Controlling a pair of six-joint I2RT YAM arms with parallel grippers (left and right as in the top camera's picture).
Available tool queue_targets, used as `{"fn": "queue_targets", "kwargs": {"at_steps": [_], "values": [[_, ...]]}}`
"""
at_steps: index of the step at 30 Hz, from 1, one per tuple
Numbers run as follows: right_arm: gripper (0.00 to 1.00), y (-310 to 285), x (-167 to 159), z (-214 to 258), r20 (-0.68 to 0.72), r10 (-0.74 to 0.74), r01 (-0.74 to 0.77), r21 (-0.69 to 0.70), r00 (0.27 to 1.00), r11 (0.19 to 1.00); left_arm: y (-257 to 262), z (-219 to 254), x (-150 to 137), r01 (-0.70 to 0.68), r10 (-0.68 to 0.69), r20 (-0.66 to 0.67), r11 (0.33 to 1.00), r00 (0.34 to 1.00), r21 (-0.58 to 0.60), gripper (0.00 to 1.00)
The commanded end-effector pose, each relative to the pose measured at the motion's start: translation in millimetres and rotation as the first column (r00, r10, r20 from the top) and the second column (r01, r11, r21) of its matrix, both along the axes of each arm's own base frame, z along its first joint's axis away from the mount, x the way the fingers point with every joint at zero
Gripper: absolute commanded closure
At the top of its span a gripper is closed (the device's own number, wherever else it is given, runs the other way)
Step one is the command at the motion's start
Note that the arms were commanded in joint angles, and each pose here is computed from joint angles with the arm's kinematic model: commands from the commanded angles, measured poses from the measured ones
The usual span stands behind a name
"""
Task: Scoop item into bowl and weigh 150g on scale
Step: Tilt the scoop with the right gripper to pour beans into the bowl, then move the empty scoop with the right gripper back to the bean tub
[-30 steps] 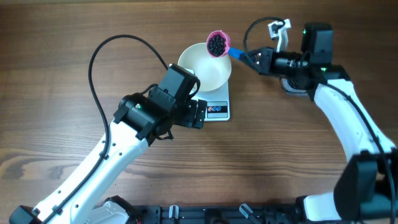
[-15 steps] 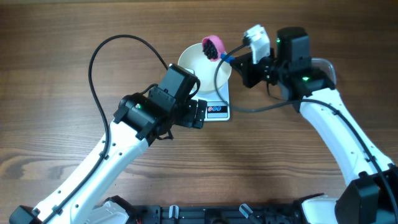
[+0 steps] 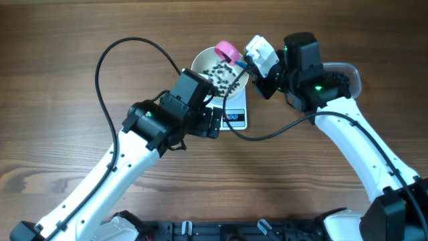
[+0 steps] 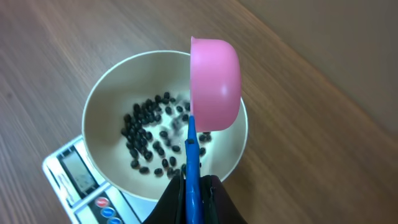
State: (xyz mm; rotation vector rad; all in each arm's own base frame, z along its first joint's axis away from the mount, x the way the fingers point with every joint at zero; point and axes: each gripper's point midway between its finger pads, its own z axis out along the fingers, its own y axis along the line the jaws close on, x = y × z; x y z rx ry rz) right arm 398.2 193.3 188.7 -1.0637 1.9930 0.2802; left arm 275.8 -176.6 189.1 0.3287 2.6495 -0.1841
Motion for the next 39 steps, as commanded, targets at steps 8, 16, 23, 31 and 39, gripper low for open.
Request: {"fn": "queue_targets", "kwargs": {"at_steps": [8,16,23,31,39], "values": [[0.96,-0.1,4.3,19.8,0.167,0.119,-0.100,-0.120,0.979,0.988,-3.2,5.3,1.4,-0.003,0.003,0.009,1.000,1.000,-0.013,0.00],[0.96,1.9,8.5,26.2,0.034,-0.076,0.073,0.091,0.997,0.993,-3.2,5.4,1.4,-0.003,0.003,0.009,1.000,1.000,-0.014,0.00],[0.96,-39.4,23.9,100.1,-0.061,-0.365,0.353,0.442,0.929,0.825,-3.2,5.3,1.4,-0.003,0.003,0.009,1.000,1.000,-0.013,0.00],[0.96,-214.6,3.8,109.4,-0.149,-0.715,0.700,0.412,0.683,0.583,-3.2,5.3,1.4,-0.003,0.003,0.009,1.000,1.000,-0.013,0.00],[0.96,-284.7,-28.7,28.5,-0.142,-0.834,0.841,-0.017,0.533,0.540,-3.2,5.3,1.4,-0.003,0.003,0.009,1.000,1.000,-0.013,0.00]]}}
